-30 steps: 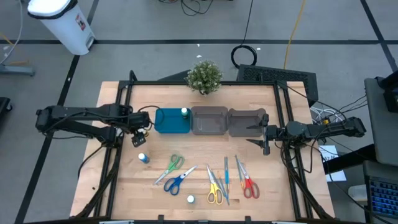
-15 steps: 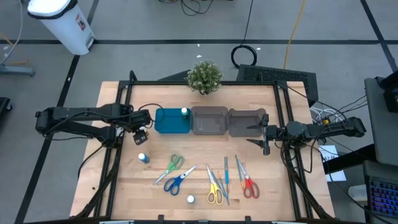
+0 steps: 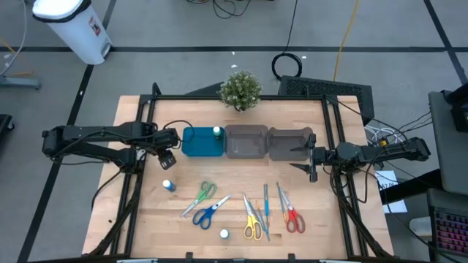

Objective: Pick & Place Paint Supplies
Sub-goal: Put the yellow paint bottle into the blue bin

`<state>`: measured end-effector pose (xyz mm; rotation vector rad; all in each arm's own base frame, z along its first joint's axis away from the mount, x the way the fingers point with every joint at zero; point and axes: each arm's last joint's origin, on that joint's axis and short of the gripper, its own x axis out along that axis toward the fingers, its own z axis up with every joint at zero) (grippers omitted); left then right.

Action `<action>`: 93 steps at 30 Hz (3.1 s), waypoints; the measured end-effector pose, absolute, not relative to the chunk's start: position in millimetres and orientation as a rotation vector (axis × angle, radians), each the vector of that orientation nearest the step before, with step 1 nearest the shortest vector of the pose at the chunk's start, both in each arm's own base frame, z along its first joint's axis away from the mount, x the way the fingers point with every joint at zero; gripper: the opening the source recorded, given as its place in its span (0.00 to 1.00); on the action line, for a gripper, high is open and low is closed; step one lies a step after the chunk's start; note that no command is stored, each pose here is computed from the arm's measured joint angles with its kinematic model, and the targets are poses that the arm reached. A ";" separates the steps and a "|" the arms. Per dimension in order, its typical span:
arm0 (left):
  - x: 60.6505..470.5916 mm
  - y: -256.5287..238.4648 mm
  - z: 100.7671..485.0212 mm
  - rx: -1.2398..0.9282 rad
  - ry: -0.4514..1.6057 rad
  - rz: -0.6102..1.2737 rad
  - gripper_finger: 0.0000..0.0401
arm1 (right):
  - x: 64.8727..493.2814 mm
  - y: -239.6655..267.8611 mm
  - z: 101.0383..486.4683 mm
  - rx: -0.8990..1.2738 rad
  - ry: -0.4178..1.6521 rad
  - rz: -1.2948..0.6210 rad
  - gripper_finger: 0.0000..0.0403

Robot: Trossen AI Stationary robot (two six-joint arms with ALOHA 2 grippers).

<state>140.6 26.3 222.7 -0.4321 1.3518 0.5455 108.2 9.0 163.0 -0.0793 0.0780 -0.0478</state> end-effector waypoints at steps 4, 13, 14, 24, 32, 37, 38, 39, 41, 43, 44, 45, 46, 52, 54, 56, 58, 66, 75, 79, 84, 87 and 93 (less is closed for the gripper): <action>140.7 26.3 222.7 -0.436 1.351 0.549 0.40 | 108.2 8.9 163.0 -0.079 0.078 -0.048 0.62; 140.3 26.2 222.7 -0.427 1.356 0.542 0.35 | 108.2 8.9 163.0 -0.079 0.078 -0.048 0.62; 140.3 26.3 222.7 -0.426 1.356 0.542 0.35 | 108.2 8.9 163.0 -0.080 0.078 -0.048 0.62; 138.9 26.3 222.6 -0.428 1.366 0.560 0.34 | 108.2 8.9 163.0 -0.080 0.078 -0.048 0.62; 139.7 27.1 222.0 -0.411 1.370 0.586 0.31 | 108.2 8.9 163.0 -0.079 0.078 -0.048 0.62; 139.6 27.2 229.9 -0.394 1.360 0.567 0.31 | 108.2 8.9 163.0 -0.080 0.078 -0.048 0.62; 140.4 27.2 233.2 -0.392 1.350 0.563 0.31 | 108.2 8.9 163.0 -0.080 0.078 -0.048 0.62; 141.0 27.3 235.9 -0.391 1.346 0.561 0.31 | 108.2 8.9 163.0 -0.080 0.078 -0.048 0.62; 141.6 27.5 242.1 -0.389 1.341 0.559 0.31 | 108.2 9.0 163.0 -0.080 0.078 -0.048 0.62; 142.5 27.6 249.3 -0.381 1.326 0.549 0.31 | 108.2 8.9 163.0 -0.080 0.078 -0.048 0.62; 143.2 27.8 252.5 -0.375 1.317 0.545 0.31 | 108.2 9.0 163.0 -0.080 0.078 -0.048 0.62; 143.9 28.0 256.2 -0.373 1.307 0.545 0.31 | 108.2 8.9 163.0 -0.080 0.078 -0.048 0.62; 144.3 28.2 260.6 -0.371 1.297 0.547 0.31 | 108.2 8.9 163.0 -0.080 0.078 -0.048 0.62; 143.5 29.5 286.4 -0.333 1.251 0.577 0.31 | 108.2 9.0 163.0 -0.080 0.078 -0.048 0.62; 143.4 29.9 295.3 -0.319 1.229 0.579 0.31 | 108.2 9.0 163.0 -0.080 0.078 -0.048 0.62; 142.9 30.0 304.4 -0.308 1.210 0.576 0.31 | 108.2 8.9 163.0 -0.080 0.078 -0.048 0.62; 142.3 29.9 313.0 -0.304 1.190 0.570 0.31 | 108.2 9.0 163.0 -0.080 0.078 -0.048 0.62; 141.0 29.7 336.9 -0.284 1.122 0.542 0.31 | 108.2 9.0 163.0 -0.080 0.078 -0.048 0.62; 146.6 23.1 338.7 -0.247 1.110 0.355 0.31 | 108.2 9.0 163.0 -0.080 0.078 -0.048 0.62; 152.2 16.5 340.9 -0.211 1.067 0.271 0.31 | 108.2 9.0 163.0 -0.080 0.078 -0.048 0.62; 155.9 11.5 342.8 -0.191 1.031 0.241 0.31 | 108.2 9.0 163.0 -0.080 0.078 -0.048 0.62; 155.9 11.5 342.9 -0.191 1.025 0.273 0.31 | 108.2 8.9 163.0 -0.080 0.078 -0.048 0.62; 158.6 12.5 341.4 -0.185 1.031 0.309 0.31 | 108.2 8.9 163.0 -0.080 0.078 -0.048 0.62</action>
